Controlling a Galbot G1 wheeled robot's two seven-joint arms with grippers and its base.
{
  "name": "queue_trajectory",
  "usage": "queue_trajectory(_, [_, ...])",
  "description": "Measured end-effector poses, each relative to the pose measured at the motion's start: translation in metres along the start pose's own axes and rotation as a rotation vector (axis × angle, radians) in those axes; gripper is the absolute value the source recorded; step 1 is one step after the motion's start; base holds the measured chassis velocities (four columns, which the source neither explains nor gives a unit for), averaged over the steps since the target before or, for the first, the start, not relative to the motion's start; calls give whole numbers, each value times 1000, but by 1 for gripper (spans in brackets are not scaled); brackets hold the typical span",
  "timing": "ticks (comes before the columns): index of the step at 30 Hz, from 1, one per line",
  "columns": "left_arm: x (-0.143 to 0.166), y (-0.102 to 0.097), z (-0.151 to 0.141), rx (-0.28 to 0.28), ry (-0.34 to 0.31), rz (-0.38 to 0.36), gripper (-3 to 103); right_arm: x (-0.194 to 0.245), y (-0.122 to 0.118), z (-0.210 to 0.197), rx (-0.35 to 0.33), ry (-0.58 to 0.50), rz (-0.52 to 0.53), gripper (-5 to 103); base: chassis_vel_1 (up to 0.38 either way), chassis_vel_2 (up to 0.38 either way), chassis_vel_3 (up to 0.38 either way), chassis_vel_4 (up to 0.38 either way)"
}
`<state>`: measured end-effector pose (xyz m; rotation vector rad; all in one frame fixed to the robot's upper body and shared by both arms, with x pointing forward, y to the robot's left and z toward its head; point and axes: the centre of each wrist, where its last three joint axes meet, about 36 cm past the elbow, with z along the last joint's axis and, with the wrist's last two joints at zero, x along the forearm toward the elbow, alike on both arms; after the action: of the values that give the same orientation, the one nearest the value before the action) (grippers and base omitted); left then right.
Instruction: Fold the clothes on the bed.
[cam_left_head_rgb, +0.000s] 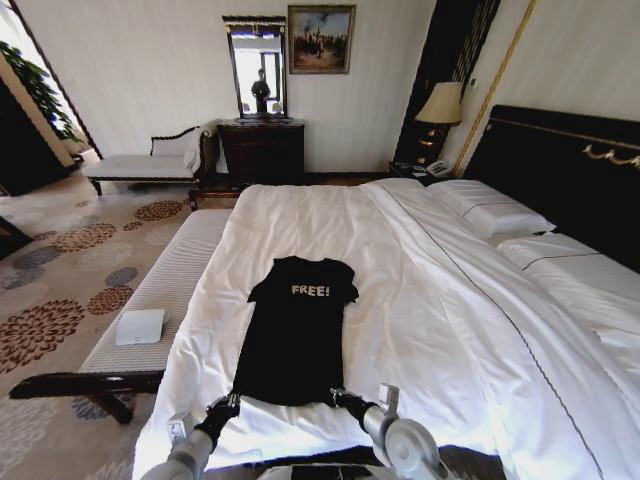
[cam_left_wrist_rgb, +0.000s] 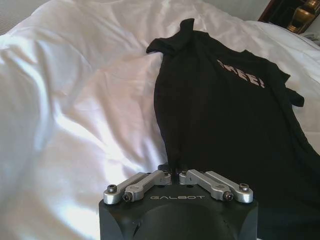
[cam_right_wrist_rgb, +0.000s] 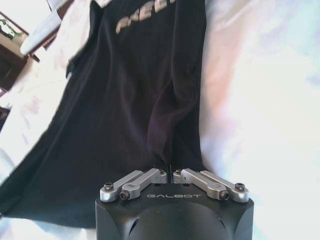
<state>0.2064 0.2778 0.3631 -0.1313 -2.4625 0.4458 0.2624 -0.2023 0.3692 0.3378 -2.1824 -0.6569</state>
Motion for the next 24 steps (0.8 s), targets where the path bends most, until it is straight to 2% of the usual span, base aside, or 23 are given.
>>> queue_trajectory(6, [5,7,-2,16,-11,-9,2,26,2,-4,-17,-43,9,1,0,0,0,0])
queue_trajectory(10, [13,15,-6,32,-27,-23,2,35,-13,-9,-28,-83,68,1,0,0,0,0])
queue_trajectory(13, [21,19,-9,42,-38,-31,2,36,-27,-6,-9,-101,136,1,0,0,0,0])
queue_trajectory(19, [32,18,-6,46,-38,-31,2,39,-33,3,15,-86,204,1,0,0,0,0])
queue_trajectory(24, [51,8,1,75,-24,-39,2,49,-22,23,47,-18,257,1,0,0,0,0])
